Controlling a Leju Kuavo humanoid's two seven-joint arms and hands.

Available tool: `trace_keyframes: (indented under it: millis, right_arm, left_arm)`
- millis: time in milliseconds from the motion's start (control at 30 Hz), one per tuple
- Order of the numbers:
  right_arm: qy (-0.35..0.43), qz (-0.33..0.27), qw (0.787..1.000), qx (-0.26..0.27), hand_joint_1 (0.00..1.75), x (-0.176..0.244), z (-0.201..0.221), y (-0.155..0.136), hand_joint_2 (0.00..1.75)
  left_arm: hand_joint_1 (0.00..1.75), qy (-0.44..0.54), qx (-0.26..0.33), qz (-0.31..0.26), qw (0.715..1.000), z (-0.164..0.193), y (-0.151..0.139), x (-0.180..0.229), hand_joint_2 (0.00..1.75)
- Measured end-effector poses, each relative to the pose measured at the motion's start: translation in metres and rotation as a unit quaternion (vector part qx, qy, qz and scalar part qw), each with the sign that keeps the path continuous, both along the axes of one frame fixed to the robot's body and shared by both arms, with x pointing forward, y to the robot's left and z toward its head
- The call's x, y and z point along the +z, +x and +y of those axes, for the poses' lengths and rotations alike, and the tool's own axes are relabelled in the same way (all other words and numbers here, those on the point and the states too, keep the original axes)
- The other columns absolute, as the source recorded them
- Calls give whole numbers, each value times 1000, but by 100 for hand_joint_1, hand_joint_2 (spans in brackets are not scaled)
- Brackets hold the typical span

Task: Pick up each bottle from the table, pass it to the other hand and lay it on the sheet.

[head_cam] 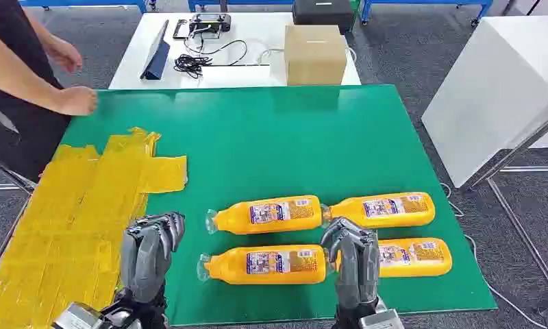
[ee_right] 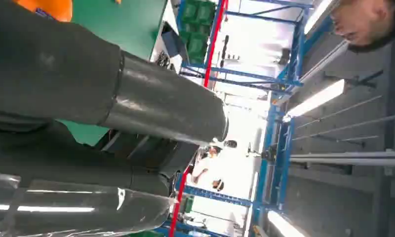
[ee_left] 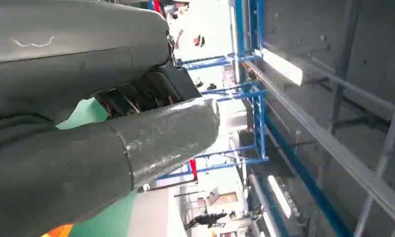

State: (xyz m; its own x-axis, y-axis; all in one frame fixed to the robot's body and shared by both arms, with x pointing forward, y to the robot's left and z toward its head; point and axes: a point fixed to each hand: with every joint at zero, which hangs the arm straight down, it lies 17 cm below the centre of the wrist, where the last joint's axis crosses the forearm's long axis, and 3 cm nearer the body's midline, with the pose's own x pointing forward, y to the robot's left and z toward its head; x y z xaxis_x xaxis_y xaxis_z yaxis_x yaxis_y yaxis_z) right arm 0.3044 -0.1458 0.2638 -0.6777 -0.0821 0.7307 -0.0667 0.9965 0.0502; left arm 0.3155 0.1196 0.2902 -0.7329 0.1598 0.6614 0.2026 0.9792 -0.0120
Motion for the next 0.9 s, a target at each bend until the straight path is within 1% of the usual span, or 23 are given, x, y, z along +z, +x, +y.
trace_keyframes:
  millis: [233,267,300,400,467,767,833,867,900]
  right_arm:
    - [-3,3,1000,3,175,-3,-1,0,0]
    - [-4,3,1000,4,129,-3,-2,0,0]
    - [-5,2,1000,4,0,-3,-2,0,0]
    - [-7,1,1000,6,0,-3,0,0,0]
    - [-6,1,1000,6,0,-2,0,0,0]
    - [-7,1,1000,4,0,-2,0,0,0]
    - [-13,-1,1000,-7,0,-2,-2,0,0]
    - [-20,-3,1000,-15,0,-2,-2,1,175]
    - [-31,-2,999,-20,0,-2,-1,1,175]
  left_arm:
    - [175,9,1,2,1000,-3,1,-5,0]
    - [175,11,2,1,1000,-4,0,-5,0]
    - [0,11,2,1,1000,-4,0,-5,0]
    - [0,-12,-28,11,999,-5,0,-5,0]
    - [0,-24,-36,16,999,-3,0,-5,0]
    - [0,-28,-33,19,999,1,2,-6,0]
    - [0,-29,-32,22,999,2,2,-7,0]
    - [0,-33,-32,24,999,3,3,-7,0]
    - [0,-37,-33,26,998,4,3,-7,0]
